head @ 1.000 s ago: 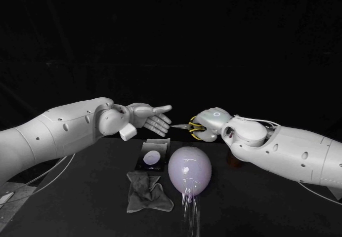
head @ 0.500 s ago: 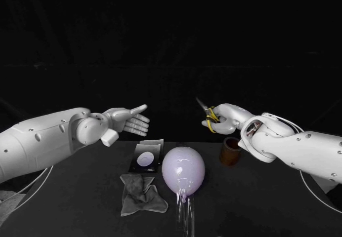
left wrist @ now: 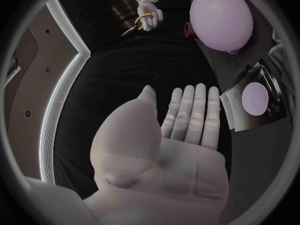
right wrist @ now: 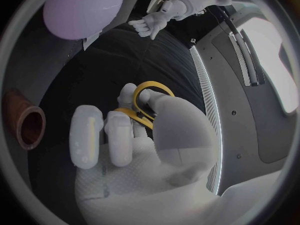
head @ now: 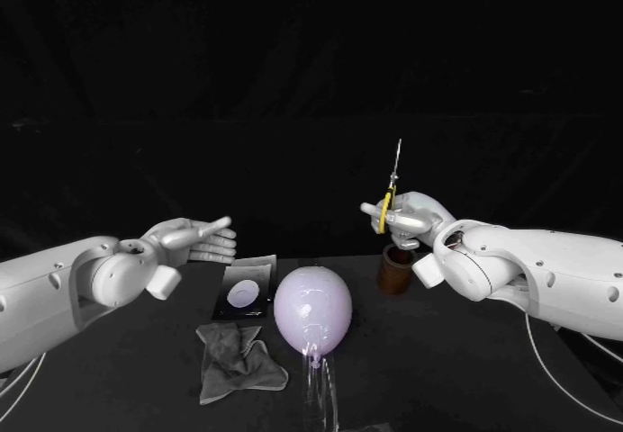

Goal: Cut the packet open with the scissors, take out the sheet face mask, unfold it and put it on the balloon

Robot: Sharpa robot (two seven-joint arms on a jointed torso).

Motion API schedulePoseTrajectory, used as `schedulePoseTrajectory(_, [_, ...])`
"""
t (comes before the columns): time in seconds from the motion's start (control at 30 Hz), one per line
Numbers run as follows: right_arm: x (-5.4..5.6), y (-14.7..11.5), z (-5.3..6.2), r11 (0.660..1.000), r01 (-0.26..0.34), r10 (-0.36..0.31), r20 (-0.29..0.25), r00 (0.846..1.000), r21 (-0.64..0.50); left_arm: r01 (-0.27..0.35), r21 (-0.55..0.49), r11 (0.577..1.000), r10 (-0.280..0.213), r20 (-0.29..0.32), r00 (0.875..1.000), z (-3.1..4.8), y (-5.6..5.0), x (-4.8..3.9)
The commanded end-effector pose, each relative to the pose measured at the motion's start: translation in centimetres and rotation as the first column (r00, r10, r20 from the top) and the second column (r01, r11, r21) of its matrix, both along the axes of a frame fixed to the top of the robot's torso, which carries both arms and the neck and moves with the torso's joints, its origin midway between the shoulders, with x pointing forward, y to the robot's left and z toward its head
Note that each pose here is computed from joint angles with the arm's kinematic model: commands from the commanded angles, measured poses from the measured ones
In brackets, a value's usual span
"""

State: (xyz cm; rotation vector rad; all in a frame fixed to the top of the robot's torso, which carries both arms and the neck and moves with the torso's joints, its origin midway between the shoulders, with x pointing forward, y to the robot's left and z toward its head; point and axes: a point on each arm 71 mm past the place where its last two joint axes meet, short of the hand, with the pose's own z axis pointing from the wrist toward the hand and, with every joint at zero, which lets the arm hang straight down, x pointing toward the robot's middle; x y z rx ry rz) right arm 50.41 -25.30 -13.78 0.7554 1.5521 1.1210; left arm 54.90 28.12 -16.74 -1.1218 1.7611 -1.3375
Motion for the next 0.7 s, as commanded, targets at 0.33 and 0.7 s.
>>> schedulePoseTrajectory(0.33, [-3.0,1.7,-1.8,0.976,-0.142,0.167,-0.144,0.975,0.165,-0.038,0.037,0.999,0.029,0.221,0.975,-1.31,0.2,-1.62])
schedulePoseTrajectory(0.7, [-4.7,2.6,-3.0,0.964,-0.147,0.192,-0.198,0.961,0.220,-0.057,0.051,0.997,0.044,0.221,0.974,-2.84,0.5,-2.17])
